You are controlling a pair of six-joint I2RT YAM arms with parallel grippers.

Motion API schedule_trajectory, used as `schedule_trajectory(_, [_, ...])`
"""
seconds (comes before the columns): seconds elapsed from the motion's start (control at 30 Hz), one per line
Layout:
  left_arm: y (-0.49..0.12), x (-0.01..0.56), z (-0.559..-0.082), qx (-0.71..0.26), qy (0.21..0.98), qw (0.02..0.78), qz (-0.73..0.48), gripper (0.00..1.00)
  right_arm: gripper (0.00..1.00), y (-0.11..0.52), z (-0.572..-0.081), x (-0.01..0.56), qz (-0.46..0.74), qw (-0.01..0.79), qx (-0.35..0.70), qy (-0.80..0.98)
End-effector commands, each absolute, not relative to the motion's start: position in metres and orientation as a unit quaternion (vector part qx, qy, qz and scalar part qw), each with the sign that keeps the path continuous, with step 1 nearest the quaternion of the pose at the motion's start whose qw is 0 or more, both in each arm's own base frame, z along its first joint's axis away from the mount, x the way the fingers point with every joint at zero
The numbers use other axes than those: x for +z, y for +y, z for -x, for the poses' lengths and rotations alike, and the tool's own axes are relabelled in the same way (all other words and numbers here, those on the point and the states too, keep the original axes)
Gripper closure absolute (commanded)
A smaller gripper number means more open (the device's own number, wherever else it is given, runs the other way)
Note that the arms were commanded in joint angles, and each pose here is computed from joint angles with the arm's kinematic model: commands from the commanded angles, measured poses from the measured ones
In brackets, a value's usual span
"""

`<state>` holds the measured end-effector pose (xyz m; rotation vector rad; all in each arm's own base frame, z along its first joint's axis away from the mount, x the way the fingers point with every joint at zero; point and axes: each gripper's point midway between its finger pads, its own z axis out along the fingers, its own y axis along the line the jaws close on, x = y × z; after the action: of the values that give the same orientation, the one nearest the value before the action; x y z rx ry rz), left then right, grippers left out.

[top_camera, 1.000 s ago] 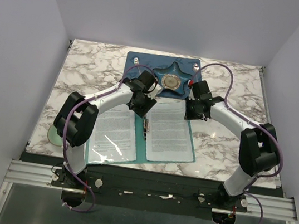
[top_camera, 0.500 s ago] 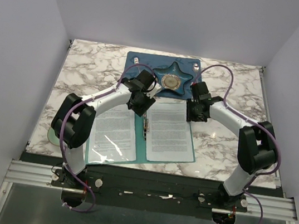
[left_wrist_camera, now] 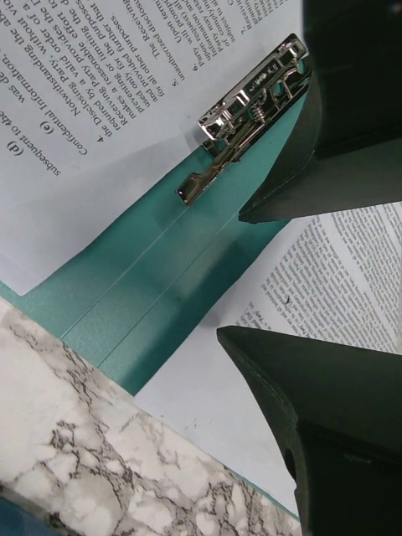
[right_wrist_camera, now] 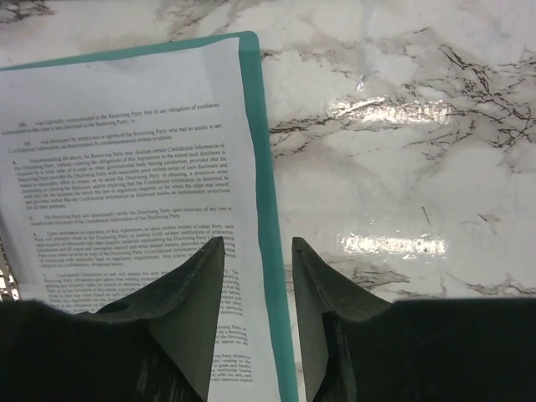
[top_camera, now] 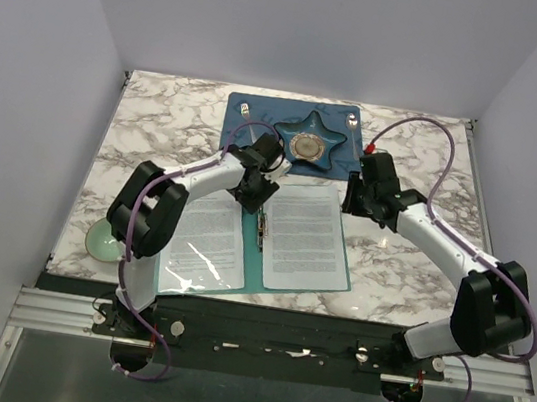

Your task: Put the files into the folder

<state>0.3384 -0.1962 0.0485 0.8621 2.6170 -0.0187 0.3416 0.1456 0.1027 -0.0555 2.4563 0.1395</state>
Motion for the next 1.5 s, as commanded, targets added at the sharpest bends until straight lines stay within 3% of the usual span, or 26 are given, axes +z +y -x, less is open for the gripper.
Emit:
schedule_trajectory(0.0, [-0.207,0.045,-0.349,0.004,0.926,0.204,-0.318,0.34,0.55,0.153,-0.342,0.110,-0.015,0.365,0.090,0.926])
schedule_trajectory(0.67, [-0.240,0.026,-0.332,0.003,0.915,0.182,-0.361,0.34,0.62,0.147,-0.317,0.086,-0.058,0.358,0.110,0.925])
schedule_trajectory(1.1, [-0.284,0.057,-0.329,-0.042,0.896,0.206,-0.392,0.34,0.63,0.140,-0.304,0.081,-0.071,0.357,0.110,0.925])
schedule_trajectory(1.47, [-0.264,0.088,-0.339,-0.016,0.891,0.243,-0.384,0.34,0.63,0.143,-0.299,0.083,-0.081,0.360,0.130,0.920])
